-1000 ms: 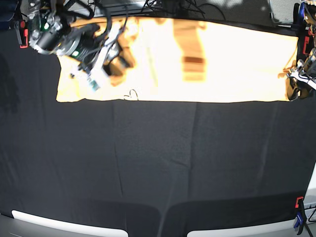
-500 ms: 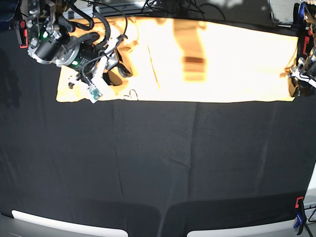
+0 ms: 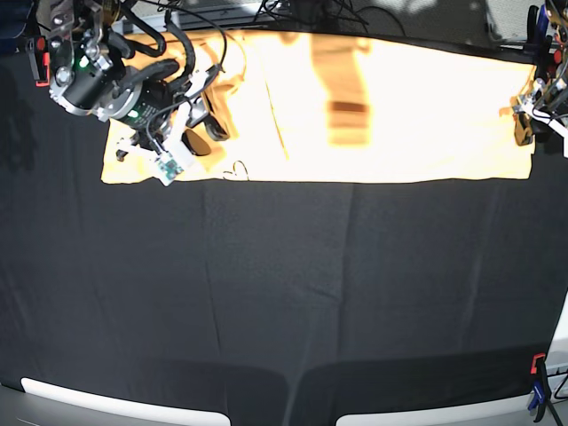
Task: Layout the t-shirt on the table in an organized manner, then fold the t-shirt properly
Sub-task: 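Grasp the end of the folded strip with the right gripper, then move the left gripper to the strip's middle and grasp it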
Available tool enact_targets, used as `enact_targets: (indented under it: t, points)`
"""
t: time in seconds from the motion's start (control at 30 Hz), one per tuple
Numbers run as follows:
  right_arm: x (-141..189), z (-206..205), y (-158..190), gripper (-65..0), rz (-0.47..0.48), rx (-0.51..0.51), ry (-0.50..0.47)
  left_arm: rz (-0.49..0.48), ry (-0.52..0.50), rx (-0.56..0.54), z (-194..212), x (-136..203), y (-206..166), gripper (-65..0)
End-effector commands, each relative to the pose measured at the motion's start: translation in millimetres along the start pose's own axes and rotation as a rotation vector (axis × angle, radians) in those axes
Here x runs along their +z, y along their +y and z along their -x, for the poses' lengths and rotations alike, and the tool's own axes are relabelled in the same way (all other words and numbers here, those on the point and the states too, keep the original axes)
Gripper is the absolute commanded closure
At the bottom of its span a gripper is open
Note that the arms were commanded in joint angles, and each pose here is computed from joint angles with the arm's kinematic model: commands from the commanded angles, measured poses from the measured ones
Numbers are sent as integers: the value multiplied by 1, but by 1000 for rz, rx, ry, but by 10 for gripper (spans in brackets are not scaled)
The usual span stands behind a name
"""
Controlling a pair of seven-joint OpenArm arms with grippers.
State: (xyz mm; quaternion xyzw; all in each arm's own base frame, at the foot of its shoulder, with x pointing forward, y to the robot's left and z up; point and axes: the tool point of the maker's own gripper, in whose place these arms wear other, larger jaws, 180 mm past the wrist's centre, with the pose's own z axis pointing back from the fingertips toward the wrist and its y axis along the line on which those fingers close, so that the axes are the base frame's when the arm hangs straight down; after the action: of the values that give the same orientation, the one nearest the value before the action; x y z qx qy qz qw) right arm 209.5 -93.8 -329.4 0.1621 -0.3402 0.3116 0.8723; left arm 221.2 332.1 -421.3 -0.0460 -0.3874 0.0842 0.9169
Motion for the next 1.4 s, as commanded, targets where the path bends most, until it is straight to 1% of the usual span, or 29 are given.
enact_targets:
  t: [0.0, 0.07, 0.2, 0.33, 0.4, 0.43, 0.47, 0.5, 0.57, 0.6, 0.63, 0.67, 0.73, 0.83, 0.9, 0.97, 1.1, 1.17, 1.27, 1.37]
  points:
    - [4, -10, -2, -202, 7, 16, -37, -6, 4, -18, -6, 4, 5, -267]
    - [4, -10, -2, -202, 7, 16, -37, 29, 36, 6, 0, 4, -1, -267]
    - [4, -10, -2, -202, 7, 16, -37, 167, 101, 30, 11, 7, -26, -260]
    - [4, -11, -2, -202, 7, 16, -38, 279, 125, 40, 14, 12, -46, -260]
    - [4, -11, -2, -202, 7, 16, -38, 290, 112, 49, 12, 13, -48, -259]
    - [4, -11, -2, -202, 7, 16, -38, 289, 104, 49, 10, 12, -48, -248]
    - [4, -10, -2, -202, 7, 16, -38, 288, 92, 50, 8, 12, -48, -228]
    - [4, -10, -2, -202, 7, 16, -38, 288, 74, 53, 5, 12, -47, -193]
    - [4, -10, -2, -202, 7, 16, -37, 286, 29, 59, -3, 11, -47, -87]
    - [4, -10, -2, -202, 7, 16, -37, 282, 8, 59, -7, 11, -46, -17]
    - [4, -10, -2, -202, 7, 16, -37, 273, -1, 49, -8, 11, -45, 0]
    - [4, -10, -2, -202, 7, 16, -36, 253, -4, 32, -9, 9, -41, 0]
    - [4, -11, -2, -202, 7, 16, -39, 169, 0, 6, -8, 6, -26, 0]
    - [4, -13, -3, -202, 12, 20, -51, -39, -16, -40, -12, 4, 12, 0]
    - [4, -11, -6, -202, 33, 33, -42, -179, -27, -80, -16, 7, 37, 0]
    - [4, -9, -10, -202, 55, 46, -27, -268, -14, -114, -17, 11, 54, 0]
    - [5, -2, -23, -202, 126, 88, 13, -336, 1, -167, -23, 17, 64, 0]
    - [7, 1, -32, -202, 172, 116, 39, -338, 3, -186, -31, 21, 59, 0]
    - [11, 6, -44, -202, 231, 139, 70, -313, -32, -234, -48, 32, 36, 0]
    - [17, 7, -55, -202, 269, 131, 72, -259, -104, -266, -60, 49, -2, 0]
